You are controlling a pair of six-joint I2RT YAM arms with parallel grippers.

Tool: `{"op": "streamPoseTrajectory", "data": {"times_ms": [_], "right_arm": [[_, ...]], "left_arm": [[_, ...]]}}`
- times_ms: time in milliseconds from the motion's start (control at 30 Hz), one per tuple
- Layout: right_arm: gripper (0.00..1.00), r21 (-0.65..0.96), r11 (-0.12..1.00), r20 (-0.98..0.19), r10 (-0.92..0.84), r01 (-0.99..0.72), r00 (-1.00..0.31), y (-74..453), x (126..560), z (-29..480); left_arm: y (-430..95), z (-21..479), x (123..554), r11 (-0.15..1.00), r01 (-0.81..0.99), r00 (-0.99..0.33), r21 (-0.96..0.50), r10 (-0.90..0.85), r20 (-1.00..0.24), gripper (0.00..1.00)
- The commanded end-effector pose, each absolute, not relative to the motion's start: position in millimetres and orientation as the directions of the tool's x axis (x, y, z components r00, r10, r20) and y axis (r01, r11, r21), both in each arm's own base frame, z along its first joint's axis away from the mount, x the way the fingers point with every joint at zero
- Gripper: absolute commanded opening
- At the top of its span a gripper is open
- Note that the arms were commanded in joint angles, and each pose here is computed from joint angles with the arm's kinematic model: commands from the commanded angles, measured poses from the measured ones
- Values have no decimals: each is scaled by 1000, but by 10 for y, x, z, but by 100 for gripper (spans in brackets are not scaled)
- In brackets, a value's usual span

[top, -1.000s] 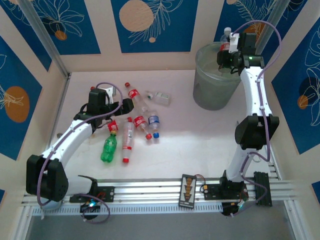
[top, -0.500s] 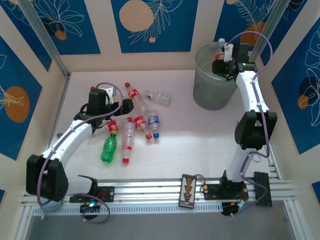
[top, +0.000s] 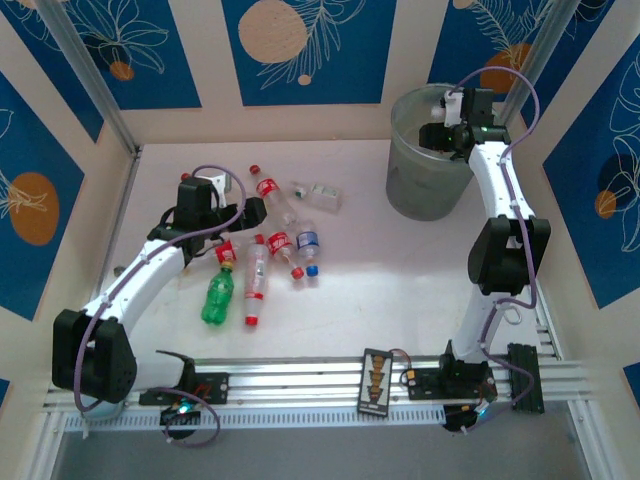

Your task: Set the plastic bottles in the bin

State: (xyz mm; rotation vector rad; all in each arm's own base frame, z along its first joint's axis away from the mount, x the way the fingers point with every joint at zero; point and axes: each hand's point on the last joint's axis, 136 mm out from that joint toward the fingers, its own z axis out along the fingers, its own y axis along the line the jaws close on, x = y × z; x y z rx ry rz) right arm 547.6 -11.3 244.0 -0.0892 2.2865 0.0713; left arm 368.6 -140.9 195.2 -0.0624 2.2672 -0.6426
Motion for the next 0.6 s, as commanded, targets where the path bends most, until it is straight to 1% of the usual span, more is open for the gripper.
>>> {"op": "streamPoseTrajectory", "data": {"times_ms": [0,167,400,567], "right_arm": [[75,40,994,-751,-40,-105,-659,-80,5526,2397],[76,48,994,-745,-32,-101,-667,-78,5543,2348],[71,64,995,-726,-8,-79,-687,-94,5595,2301],[71,83,994,-759,15,-73,-651,-68,5564,2541]], "left_arm": [[-1406,1902,3635,885,160,-715,-437,-201,-670,100],[-1402,1895,3629,886,160,-716,-434,-199,-669,100],[-1386,1889,3622,890,155,-718,-429,-197,-668,100],[-1327,1890,3584,907,142,-724,-397,-178,-667,100]]}}
